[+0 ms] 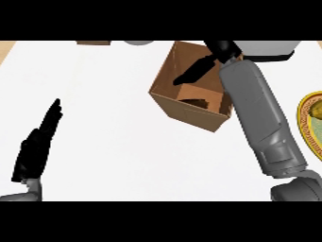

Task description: Pick the sweet potato from the plate and place it in the cardboard box

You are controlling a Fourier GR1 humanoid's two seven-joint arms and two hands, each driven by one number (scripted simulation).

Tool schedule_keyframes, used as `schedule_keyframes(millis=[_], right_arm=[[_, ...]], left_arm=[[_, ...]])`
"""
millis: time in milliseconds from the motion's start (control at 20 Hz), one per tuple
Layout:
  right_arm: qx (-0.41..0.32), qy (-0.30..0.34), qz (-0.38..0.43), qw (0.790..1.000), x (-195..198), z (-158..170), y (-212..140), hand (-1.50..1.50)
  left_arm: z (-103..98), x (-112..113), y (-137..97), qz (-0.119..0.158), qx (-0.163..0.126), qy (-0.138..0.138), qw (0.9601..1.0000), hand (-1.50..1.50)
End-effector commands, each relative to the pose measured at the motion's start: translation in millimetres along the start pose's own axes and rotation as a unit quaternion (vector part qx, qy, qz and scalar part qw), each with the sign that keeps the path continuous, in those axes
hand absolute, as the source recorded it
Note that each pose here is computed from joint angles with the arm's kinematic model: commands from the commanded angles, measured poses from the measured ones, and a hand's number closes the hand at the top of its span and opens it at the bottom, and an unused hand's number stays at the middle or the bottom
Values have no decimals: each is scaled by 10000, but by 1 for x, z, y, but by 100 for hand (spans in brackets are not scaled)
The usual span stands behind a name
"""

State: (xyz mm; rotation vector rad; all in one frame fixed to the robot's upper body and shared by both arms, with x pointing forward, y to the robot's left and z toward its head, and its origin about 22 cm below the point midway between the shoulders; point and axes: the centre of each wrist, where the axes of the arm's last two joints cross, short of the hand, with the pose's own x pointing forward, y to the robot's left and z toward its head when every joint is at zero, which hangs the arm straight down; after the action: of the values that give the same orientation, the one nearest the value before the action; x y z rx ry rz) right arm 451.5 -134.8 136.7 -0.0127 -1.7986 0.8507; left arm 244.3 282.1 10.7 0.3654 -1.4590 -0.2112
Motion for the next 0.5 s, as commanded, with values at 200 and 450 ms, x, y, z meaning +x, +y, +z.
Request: schedule_keyframes(millis=[200, 450], right_arm=[[-1034, -13, -1619, 9814, -30, 29, -70, -150], [-1832, 241, -1734, 9674, -29, 59, -144, -150]], left_arm=[[4, 2, -1, -47, -38, -45, 10000, 0], [5, 5, -2, -97, -68, -77, 9999, 0]])
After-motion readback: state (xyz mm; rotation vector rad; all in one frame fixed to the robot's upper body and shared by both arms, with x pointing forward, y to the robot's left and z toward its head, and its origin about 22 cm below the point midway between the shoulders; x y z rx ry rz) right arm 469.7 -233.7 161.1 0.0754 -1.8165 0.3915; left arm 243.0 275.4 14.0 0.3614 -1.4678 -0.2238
